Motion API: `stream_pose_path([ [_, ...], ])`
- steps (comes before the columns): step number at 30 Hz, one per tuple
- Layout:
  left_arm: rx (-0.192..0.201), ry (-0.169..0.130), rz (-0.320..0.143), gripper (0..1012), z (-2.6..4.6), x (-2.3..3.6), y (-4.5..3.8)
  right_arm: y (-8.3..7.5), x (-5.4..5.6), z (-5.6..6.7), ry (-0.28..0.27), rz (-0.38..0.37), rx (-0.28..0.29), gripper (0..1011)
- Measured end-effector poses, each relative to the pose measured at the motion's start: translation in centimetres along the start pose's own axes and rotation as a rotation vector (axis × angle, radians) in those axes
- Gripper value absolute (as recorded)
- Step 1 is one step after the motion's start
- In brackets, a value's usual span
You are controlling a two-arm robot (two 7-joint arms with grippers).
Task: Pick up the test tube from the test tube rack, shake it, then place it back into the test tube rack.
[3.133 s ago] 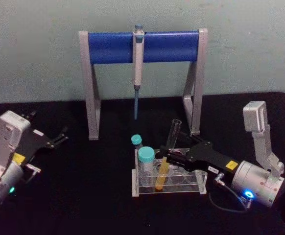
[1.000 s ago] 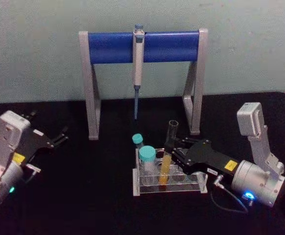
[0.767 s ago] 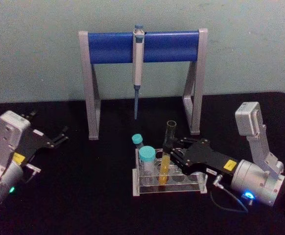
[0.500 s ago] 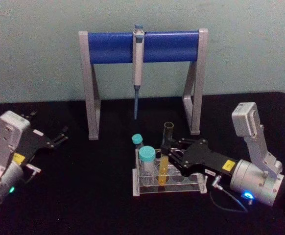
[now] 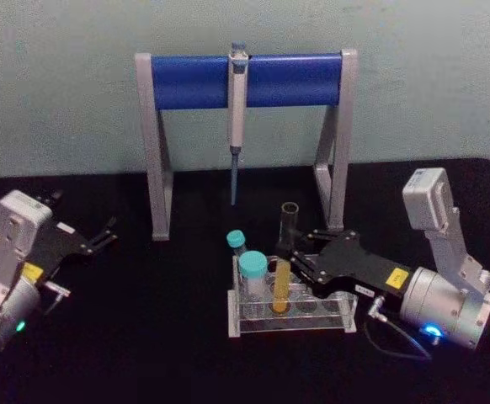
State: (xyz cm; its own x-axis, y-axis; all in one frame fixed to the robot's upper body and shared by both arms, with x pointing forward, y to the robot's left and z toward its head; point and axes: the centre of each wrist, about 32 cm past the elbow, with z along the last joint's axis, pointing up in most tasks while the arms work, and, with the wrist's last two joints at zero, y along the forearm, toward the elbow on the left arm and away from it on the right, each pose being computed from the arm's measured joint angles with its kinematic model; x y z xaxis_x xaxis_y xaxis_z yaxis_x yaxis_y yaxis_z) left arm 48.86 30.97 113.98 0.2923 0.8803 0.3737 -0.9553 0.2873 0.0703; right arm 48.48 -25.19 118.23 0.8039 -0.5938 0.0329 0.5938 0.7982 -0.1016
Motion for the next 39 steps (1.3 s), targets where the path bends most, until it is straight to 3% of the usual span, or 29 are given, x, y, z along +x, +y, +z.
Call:
stream_pose_path([
  [16,0.0,0.0,0.0,1001,0.0,0.0,0.0,-1.0,-0.3,2.7,-0.069,-0.014,0.084,228],
  [39,0.0,0.0,0.0,1001,0.0,0.0,0.0,-0.7,0.6,3.1,-0.088,-0.045,0.096,228],
])
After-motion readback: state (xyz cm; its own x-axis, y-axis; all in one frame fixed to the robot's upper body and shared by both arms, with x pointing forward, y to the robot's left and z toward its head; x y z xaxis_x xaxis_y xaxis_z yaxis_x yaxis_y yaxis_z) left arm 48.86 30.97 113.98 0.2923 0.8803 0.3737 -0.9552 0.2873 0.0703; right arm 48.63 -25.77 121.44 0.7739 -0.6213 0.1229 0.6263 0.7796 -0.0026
